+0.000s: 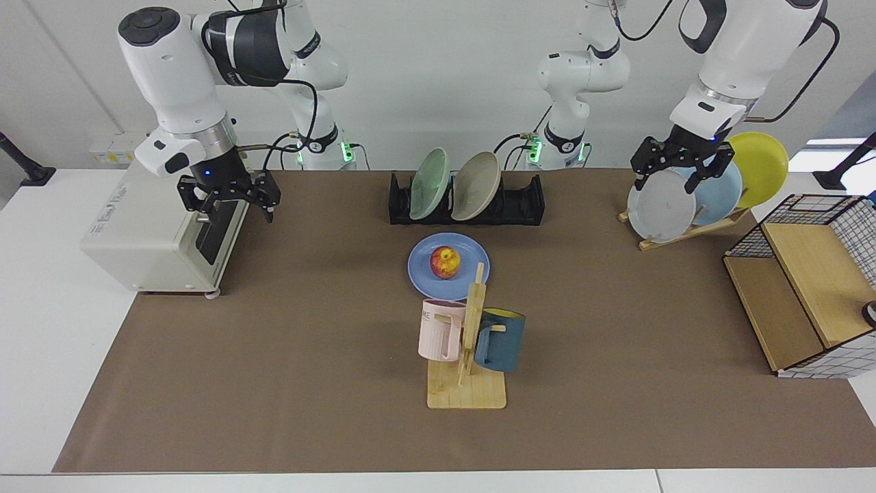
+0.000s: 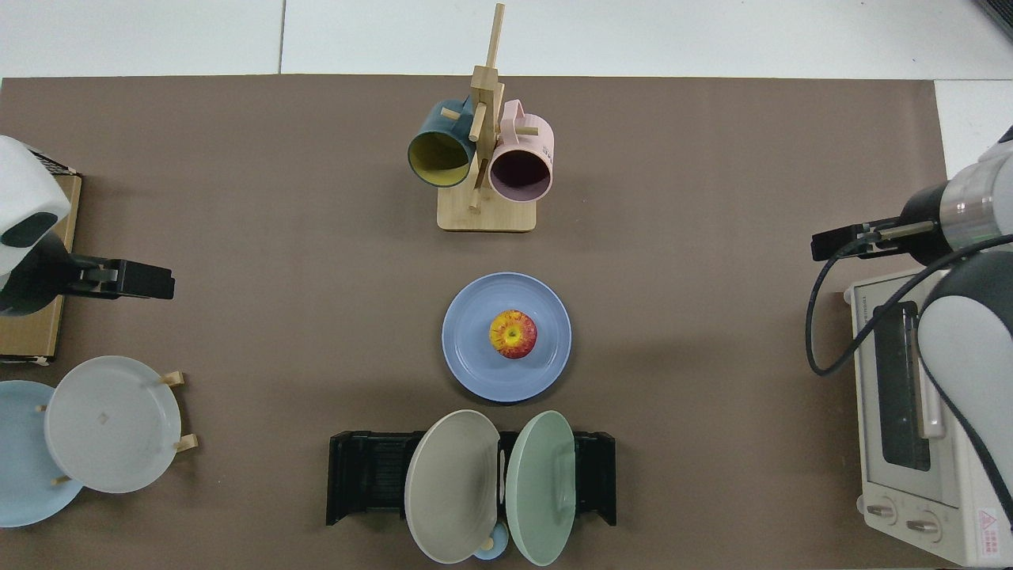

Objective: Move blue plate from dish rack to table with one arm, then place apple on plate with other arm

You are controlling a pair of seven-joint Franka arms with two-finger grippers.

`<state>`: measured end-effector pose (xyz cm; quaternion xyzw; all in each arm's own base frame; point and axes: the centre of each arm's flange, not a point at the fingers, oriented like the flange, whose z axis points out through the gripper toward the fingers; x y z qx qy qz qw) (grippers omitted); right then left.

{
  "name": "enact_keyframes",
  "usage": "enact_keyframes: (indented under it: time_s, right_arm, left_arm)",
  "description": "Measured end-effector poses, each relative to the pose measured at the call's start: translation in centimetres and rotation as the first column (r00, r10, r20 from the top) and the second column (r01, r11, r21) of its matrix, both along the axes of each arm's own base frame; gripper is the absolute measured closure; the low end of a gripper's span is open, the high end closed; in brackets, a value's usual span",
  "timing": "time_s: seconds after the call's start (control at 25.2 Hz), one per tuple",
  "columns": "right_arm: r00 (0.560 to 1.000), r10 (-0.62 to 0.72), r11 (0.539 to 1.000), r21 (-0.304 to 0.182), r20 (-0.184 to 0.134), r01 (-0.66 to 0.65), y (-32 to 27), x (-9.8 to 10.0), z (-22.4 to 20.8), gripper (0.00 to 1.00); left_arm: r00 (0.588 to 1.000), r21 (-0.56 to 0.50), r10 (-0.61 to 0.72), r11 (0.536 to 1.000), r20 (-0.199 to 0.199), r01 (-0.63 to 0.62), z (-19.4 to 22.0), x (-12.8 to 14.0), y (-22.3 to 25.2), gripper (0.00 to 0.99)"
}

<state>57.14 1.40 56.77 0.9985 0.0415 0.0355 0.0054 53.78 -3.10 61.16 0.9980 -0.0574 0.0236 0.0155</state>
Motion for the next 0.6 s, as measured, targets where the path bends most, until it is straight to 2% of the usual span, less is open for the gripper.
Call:
enact_keyframes:
  time_s: [0.08, 0.16, 0.36, 0.6]
  right_arm:
    - [0.999, -0.027, 1.000, 0.001, -0.026, 0.027, 0.25, -0.31, -0.17, 0.00]
    - [0.998, -0.051, 0.999, 0.001, -0.037, 0.051, 0.40, -0.49, -0.19, 0.00]
    - [0.996, -0.082, 0.997, 0.003, -0.034, 0.082, 0.62, -0.60, 0.04, 0.00]
    - [0.983, -0.183, 0.983, 0.008, -0.030, 0.184, 0.67, -0.59, 0.39, 0.00]
  left_arm:
    - [1.000, 0.000, 0.002, 1.000, 0.000, -0.002, 0.00, 0.01, 0.10, 0.000]
    - [1.000, 0.000, 0.003, 1.000, 0.000, -0.003, 0.00, 0.01, 0.17, 0.000]
    - [1.000, 0.000, 0.004, 1.000, 0.003, -0.004, 0.03, 0.05, 0.22, 0.000]
    - [1.000, 0.000, 0.004, 1.000, 0.009, -0.004, 0.08, 0.10, 0.22, 0.000]
